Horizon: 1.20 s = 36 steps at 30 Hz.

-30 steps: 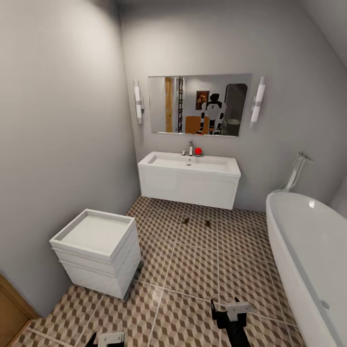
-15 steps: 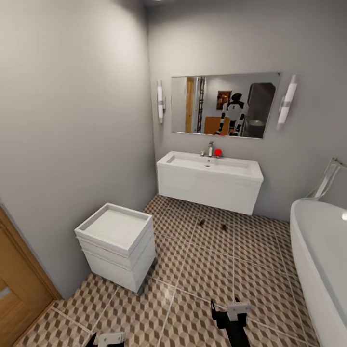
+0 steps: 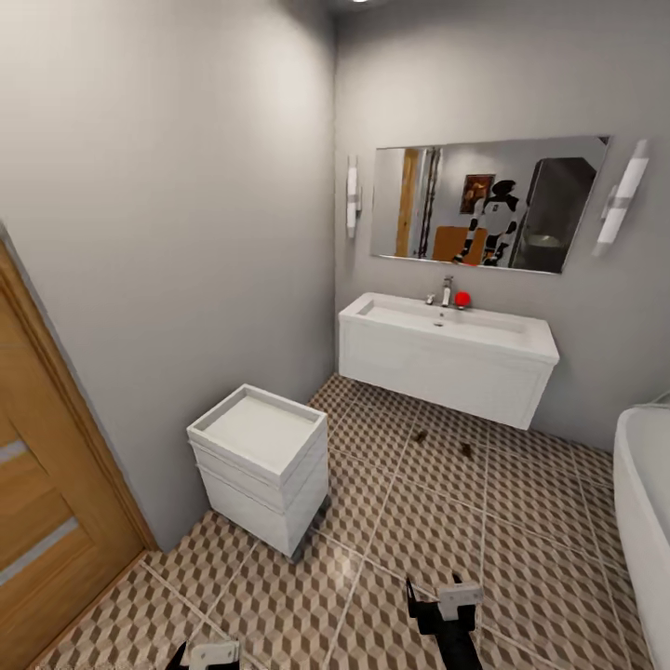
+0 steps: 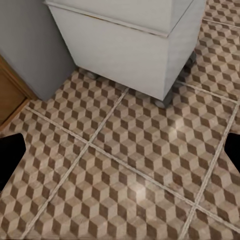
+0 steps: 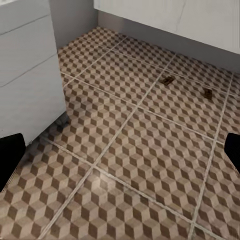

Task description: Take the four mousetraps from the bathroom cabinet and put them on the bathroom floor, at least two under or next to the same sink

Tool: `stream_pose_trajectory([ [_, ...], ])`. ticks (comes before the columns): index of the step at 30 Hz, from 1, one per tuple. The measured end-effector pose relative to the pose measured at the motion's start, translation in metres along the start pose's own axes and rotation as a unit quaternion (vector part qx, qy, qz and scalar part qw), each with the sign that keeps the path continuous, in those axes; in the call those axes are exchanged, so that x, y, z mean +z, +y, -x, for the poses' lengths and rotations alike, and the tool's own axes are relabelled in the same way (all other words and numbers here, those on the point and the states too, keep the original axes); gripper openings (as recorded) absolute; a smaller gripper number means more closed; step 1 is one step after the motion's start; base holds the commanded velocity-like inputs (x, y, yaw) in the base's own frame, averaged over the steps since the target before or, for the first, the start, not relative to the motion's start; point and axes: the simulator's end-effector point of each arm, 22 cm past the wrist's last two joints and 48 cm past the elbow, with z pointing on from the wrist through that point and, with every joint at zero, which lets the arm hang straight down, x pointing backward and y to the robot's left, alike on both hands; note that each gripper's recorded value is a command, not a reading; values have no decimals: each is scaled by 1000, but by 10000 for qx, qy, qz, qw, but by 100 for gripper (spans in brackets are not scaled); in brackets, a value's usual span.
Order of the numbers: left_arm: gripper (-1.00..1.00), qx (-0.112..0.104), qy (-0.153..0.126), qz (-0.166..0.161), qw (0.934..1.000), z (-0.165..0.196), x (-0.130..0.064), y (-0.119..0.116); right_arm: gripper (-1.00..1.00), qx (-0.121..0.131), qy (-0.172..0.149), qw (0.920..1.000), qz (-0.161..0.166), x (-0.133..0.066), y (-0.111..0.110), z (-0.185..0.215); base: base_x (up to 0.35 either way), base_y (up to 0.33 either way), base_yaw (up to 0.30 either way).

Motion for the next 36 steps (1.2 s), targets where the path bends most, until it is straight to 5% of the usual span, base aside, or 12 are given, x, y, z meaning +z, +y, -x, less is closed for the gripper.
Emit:
stream_pose_trajectory([
  [36, 100, 2, 7, 0, 10000, 0, 0, 0, 100, 7, 4, 10000, 7, 0, 1, 0, 0, 0, 279],
])
